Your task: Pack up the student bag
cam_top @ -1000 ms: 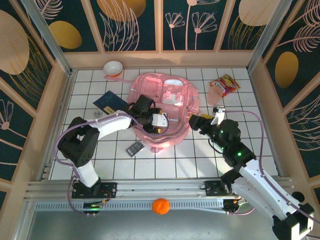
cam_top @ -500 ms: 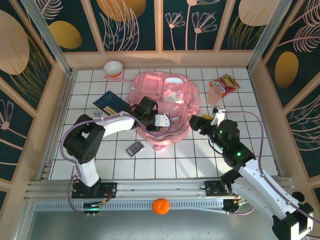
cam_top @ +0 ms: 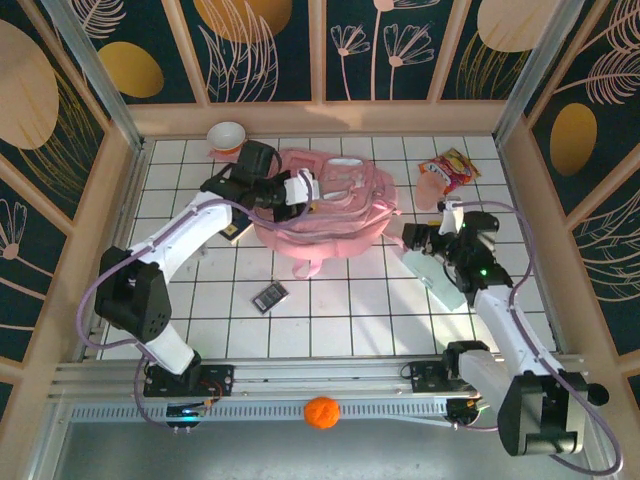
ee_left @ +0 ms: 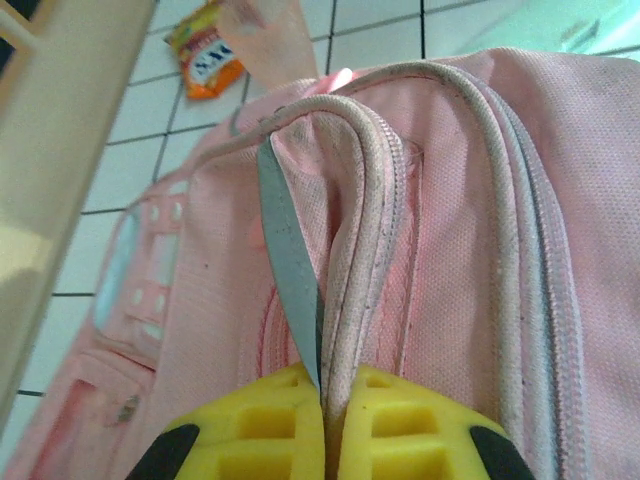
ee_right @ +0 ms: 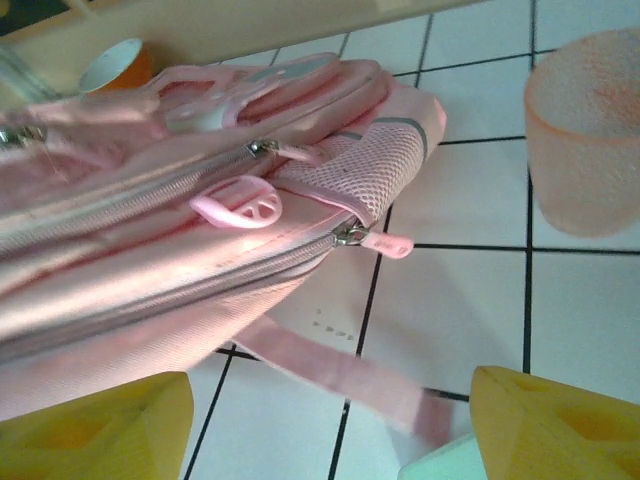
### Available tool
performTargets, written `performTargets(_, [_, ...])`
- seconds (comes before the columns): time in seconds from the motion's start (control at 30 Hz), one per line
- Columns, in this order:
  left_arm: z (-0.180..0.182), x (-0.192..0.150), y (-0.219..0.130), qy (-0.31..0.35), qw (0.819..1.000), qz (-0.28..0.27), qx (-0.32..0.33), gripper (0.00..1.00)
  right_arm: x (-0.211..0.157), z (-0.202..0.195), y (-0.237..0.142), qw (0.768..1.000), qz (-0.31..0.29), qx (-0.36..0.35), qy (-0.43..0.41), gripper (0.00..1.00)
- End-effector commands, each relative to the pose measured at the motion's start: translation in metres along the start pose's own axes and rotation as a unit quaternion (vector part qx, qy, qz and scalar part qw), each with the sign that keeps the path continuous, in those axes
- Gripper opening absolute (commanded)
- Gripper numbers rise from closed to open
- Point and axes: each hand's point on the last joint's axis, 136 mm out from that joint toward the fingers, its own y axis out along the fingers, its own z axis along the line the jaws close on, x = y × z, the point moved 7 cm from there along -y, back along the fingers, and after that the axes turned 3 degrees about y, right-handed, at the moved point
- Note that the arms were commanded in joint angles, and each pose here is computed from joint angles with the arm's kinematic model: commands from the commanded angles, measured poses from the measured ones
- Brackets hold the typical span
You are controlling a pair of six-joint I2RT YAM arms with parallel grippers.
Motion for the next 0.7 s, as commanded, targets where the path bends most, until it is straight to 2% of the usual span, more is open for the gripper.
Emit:
performTargets(0.0, [0.013,0.043,-0.038,0.040,0.995,-0.091,0.011,0.00,0.015,0.002,0.004,0.990,-0.003,0.055,-0.126,0.71])
performTargets(0.13, [0.017,0.049,-0.048,0.043,0.992,-0.113,0.022,0.00,0.007,-0.008,0.019,0.979,0.020,0.063,-0.192,0.66])
performTargets(0.27, [0.020,0.053,-0.053,0.045,0.990,-0.128,0.025,0.00,0.006,-0.014,0.035,0.970,0.032,0.079,-0.228,0.65])
performTargets(0.43, [0.023,0.060,-0.059,0.048,0.987,-0.147,0.032,0.00,0.002,-0.017,0.054,0.960,0.047,0.123,-0.245,0.63])
performTargets(0.67, [0.026,0.065,-0.060,0.054,0.984,-0.165,0.033,0.00,0.007,-0.021,0.076,0.954,0.052,0.149,-0.253,0.63])
